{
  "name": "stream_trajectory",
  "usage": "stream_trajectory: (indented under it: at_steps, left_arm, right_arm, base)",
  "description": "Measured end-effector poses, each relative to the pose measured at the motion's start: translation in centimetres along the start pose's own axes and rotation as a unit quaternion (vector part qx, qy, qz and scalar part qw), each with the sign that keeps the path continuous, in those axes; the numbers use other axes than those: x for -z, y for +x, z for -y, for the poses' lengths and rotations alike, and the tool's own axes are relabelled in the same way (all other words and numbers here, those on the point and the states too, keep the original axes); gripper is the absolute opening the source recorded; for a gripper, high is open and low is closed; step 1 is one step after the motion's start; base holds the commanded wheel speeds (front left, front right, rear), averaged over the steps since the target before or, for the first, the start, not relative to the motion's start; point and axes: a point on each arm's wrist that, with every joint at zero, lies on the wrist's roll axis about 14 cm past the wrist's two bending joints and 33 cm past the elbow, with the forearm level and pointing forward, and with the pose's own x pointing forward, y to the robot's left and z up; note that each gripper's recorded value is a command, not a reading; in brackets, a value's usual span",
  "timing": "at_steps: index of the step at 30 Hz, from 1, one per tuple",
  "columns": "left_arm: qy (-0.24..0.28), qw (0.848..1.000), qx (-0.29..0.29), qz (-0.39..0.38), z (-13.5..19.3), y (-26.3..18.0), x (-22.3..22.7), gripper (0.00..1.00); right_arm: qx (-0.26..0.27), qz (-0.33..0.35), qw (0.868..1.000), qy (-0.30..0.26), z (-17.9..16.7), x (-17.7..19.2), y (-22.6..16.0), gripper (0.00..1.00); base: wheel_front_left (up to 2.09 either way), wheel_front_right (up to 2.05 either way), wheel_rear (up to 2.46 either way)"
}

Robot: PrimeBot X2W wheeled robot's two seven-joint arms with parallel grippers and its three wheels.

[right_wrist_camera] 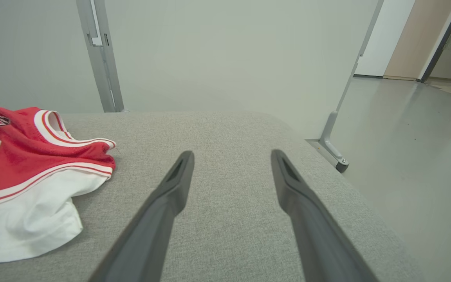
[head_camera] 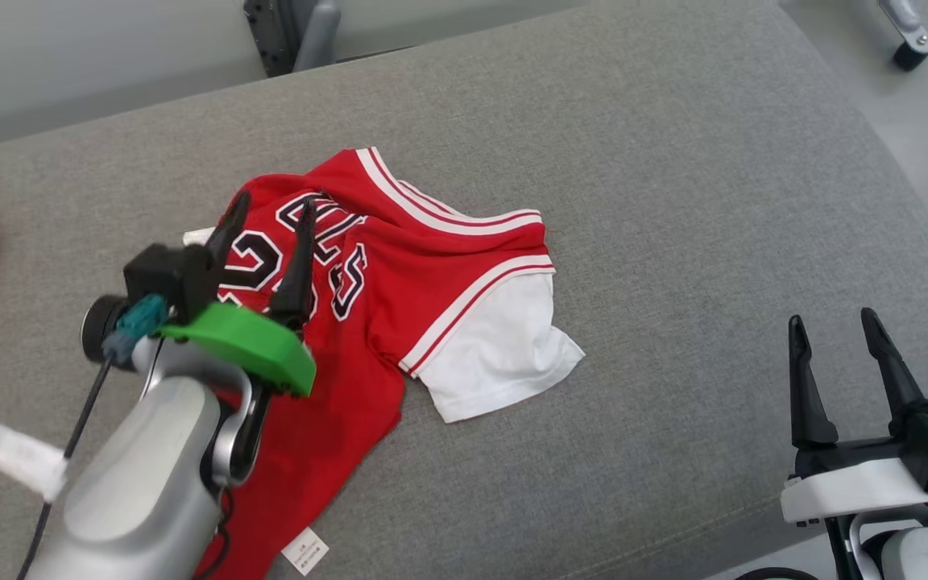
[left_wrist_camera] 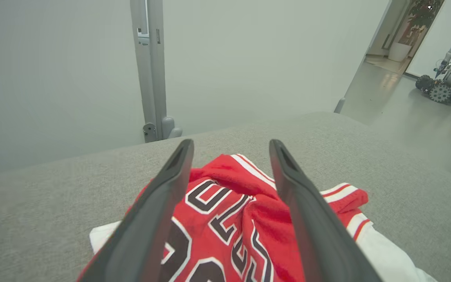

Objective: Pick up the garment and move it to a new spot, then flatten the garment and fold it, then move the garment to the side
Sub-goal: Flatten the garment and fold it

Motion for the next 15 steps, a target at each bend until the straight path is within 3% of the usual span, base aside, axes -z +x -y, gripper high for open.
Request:
stream_trajectory:
  at_steps: [6, 15]
  left_arm:
    - [-0.002, 0.997, -0.076, -0.002, -3.2, -7.4, 1.0, 1.0]
    - [0.032, 0.979, -0.2, -0.038, -7.4, -19.8, 3.3, 1.0]
  right_arm:
    - [-0.03, 0.038, 0.999, -0.022, -1.6, -2.3, 0.2, 1.0]
    - [-0.088, 0.064, 0.994, -0.018, -5.2, -3.7, 0.2, 1.0]
  base:
    - [0.0, 0.0, 0.0]
    - [0.0, 0.0, 0.0]
